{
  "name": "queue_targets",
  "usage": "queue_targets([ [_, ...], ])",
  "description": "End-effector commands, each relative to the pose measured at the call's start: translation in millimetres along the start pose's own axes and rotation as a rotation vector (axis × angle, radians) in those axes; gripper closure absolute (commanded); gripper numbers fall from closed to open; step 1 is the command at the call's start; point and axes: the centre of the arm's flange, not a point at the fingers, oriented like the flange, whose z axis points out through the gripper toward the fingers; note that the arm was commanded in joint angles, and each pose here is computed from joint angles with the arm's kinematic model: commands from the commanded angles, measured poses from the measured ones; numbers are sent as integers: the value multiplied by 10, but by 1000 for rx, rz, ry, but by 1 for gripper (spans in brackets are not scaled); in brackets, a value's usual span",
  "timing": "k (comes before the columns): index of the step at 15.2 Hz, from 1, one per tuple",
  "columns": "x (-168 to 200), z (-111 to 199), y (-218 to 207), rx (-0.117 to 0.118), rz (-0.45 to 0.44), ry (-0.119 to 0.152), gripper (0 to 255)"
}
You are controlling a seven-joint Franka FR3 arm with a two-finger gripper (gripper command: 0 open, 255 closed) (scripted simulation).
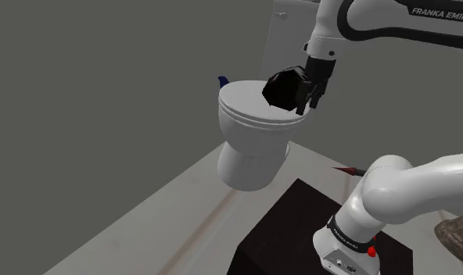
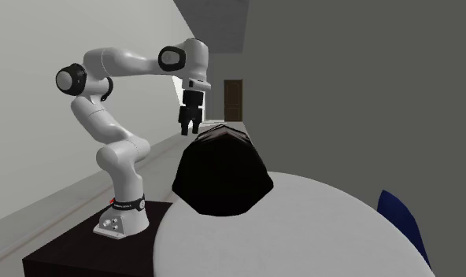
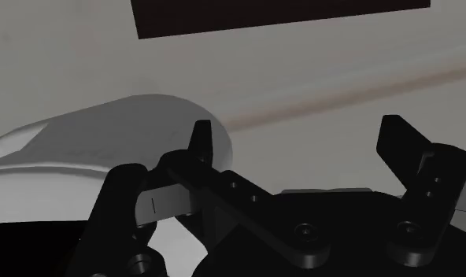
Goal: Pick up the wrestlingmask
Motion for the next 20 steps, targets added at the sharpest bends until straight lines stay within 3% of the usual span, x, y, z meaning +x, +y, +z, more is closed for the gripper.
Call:
queue_targets([
  [1,0,0,0,0,0,0,0],
  [10,901,-244,747,-39,675,-36,0],
  [17,1161,-443,1624,-69,1199,-65,0],
  [18,1161,-466,1722,-72,1256,-68,0],
  [20,1172,-361,1716,-72,1256,-68,0],
])
